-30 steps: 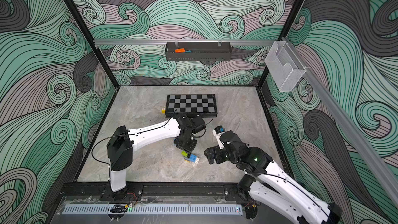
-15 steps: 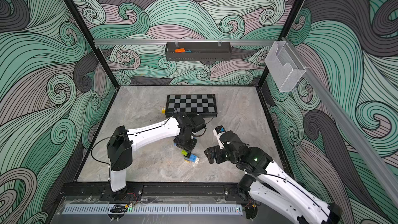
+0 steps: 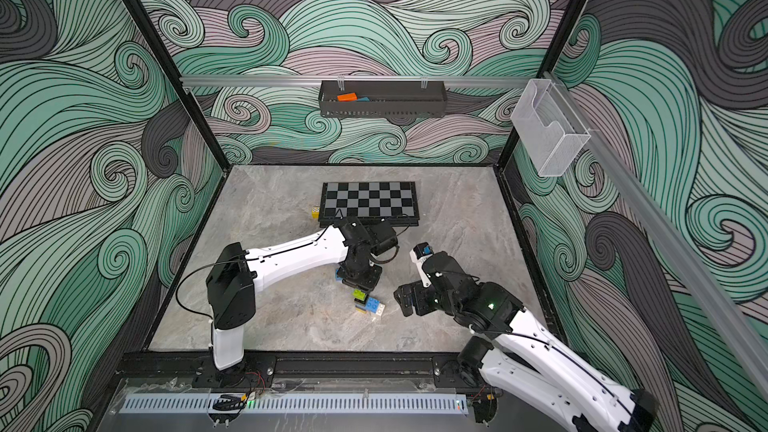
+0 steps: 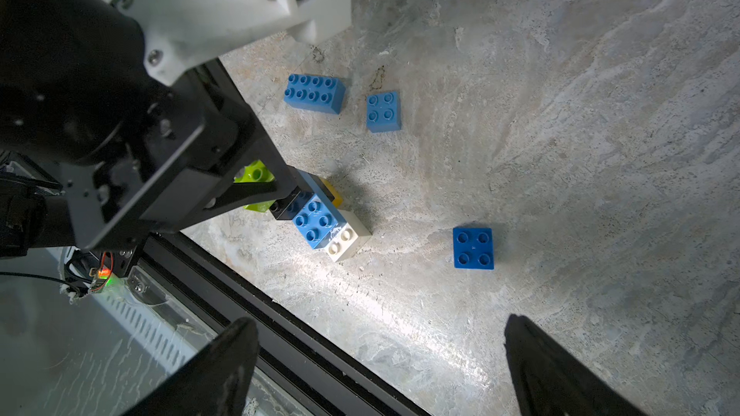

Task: Assemble a giraffe with lego
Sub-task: Assemble the lego brick with the lego brick.

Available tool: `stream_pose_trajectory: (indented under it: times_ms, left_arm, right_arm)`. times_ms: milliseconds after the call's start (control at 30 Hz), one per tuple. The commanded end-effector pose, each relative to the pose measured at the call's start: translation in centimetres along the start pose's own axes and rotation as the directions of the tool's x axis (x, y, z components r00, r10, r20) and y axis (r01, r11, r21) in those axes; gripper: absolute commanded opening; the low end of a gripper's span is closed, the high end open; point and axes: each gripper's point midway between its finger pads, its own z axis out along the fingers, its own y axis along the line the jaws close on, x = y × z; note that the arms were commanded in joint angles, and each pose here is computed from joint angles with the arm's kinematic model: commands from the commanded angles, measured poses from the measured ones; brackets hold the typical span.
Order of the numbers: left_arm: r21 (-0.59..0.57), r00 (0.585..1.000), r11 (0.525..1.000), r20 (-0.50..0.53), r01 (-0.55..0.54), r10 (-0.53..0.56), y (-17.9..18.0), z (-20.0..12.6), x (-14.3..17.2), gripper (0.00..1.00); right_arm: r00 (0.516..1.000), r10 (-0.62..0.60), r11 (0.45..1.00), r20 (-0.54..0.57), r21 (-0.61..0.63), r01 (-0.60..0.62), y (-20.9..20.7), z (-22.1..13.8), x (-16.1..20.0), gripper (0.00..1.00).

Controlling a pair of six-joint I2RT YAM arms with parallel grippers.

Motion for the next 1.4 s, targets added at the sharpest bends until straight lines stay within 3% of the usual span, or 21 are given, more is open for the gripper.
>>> stream_pose_trajectory:
  times_ms: [0,833,1367]
  left_arm:
    - [0.014,1.0,1.0,-0.012,0.011,-0.011,-0.6,0.5,0.1,0.0]
    - [-0.049,0.999,0.999,-0.044,0.003,-0.005,0.3,1.6,0.8,0.0]
    - [-0.075,0.997,0.997,-0.077,-0.012,0.006,1.2,6.0,2.1,0.0]
  right_arm:
    - [1.0,-0.015,1.0,0.0,-0.014,0.015,0.3,-0.5,-0.2,0.99]
    - [1.0,-0.01,1.0,0.0,-0.016,0.01,0.2,-0.3,-0.2,0.99]
    - [1.0,-0.002,1.0,0.009,-0.02,0.002,0.2,-0.5,-0.2,0.99]
